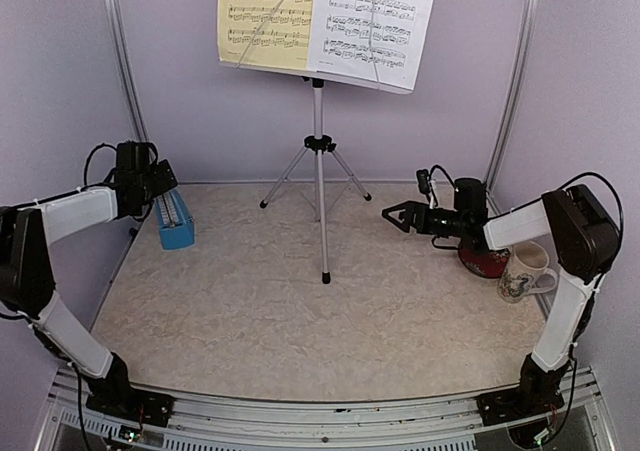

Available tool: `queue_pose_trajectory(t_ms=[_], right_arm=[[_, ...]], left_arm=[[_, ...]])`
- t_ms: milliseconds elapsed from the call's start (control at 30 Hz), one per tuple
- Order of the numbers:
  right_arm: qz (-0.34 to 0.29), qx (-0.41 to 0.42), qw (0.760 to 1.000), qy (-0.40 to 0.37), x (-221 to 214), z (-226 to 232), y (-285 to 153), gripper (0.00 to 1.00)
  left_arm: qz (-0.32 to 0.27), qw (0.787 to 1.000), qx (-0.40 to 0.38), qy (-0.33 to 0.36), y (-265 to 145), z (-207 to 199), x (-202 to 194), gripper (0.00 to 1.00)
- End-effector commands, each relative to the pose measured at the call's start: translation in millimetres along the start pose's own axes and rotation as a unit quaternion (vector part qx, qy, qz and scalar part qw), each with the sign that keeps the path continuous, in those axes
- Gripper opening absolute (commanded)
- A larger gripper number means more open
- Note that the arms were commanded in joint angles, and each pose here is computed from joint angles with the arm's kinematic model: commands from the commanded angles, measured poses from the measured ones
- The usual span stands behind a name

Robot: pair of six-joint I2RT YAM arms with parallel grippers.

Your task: Set up the instrument practice props

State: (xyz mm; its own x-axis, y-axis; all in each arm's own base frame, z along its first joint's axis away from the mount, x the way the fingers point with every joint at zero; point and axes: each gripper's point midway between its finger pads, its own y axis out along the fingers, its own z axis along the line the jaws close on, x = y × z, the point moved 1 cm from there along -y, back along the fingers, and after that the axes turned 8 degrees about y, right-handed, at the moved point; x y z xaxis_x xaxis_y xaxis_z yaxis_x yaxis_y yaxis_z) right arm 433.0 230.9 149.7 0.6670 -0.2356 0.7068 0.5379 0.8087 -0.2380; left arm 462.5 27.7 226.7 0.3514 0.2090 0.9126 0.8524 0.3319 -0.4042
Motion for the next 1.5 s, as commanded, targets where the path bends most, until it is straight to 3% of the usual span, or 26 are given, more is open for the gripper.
queue_pose_trajectory(t_ms=[0, 267, 667, 1000, 1467], right_arm=[[-0.019, 0.032, 0.999, -0.016, 10, 24, -7, 1.0], [-0.014, 0.036, 0.999, -0.004, 0, 22, -9, 1.0], [-0.014, 0.035, 0.999, -0.003, -4, 23, -14, 1.0], [-0.016, 0.032, 0.999, -0.011, -1, 30, -21, 1.0], [-0.01, 0.046, 0.999, -0.016, -1, 48, -29, 1.0]], left_arm=[[0.018, 0.999, -0.023, 0.033, 12, -13, -9, 0.99], [0.042, 0.997, -0.03, 0.05, 33, -21, -29, 0.95], [0.035, 0.996, -0.05, 0.058, 26, -42, -37, 0.52], [-0.003, 0.991, -0.104, 0.087, -65, -113, -37, 0.43], [0.027, 0.976, -0.19, 0.102, -196, -176, -99, 0.36]])
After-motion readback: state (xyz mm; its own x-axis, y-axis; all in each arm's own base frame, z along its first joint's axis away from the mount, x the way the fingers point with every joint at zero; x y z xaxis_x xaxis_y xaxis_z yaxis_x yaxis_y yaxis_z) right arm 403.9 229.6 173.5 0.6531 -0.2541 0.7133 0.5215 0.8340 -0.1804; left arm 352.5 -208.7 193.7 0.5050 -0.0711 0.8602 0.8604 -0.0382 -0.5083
